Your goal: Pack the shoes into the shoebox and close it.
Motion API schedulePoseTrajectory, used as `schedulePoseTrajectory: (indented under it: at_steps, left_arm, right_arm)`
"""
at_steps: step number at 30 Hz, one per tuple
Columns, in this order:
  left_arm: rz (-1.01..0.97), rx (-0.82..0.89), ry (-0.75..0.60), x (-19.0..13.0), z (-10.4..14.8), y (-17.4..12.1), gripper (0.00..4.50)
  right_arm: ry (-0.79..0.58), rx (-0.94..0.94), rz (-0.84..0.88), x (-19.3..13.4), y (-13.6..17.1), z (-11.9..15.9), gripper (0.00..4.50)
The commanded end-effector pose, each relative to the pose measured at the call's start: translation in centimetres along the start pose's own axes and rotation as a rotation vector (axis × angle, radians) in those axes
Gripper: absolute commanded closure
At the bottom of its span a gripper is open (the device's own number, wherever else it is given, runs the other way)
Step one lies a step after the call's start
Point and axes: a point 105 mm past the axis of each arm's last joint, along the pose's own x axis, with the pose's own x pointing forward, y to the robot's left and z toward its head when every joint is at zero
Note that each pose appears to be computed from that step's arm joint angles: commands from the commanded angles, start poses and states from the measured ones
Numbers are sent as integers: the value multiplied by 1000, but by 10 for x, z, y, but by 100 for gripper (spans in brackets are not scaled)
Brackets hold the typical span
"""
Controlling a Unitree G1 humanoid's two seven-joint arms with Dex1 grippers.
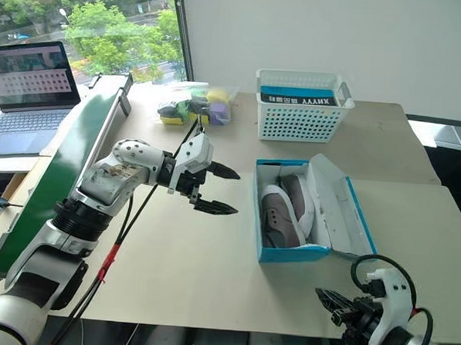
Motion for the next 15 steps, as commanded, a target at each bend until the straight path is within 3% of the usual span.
schedulePoseTrajectory:
  at_steps: [1,5,15]
  left_arm:
    - [-24,44,1,-6,9,-6,0]
    - [-19,47,28,-12,5,-8,0]
    - [25,36,34,-20,5,-11,0]
  right_arm:
    - [-210,87,-66,9,-32,10,449]
    - [-390,188,-66,23,-51,21,449]
    - [-429,247,-140,57,-82,20,449]
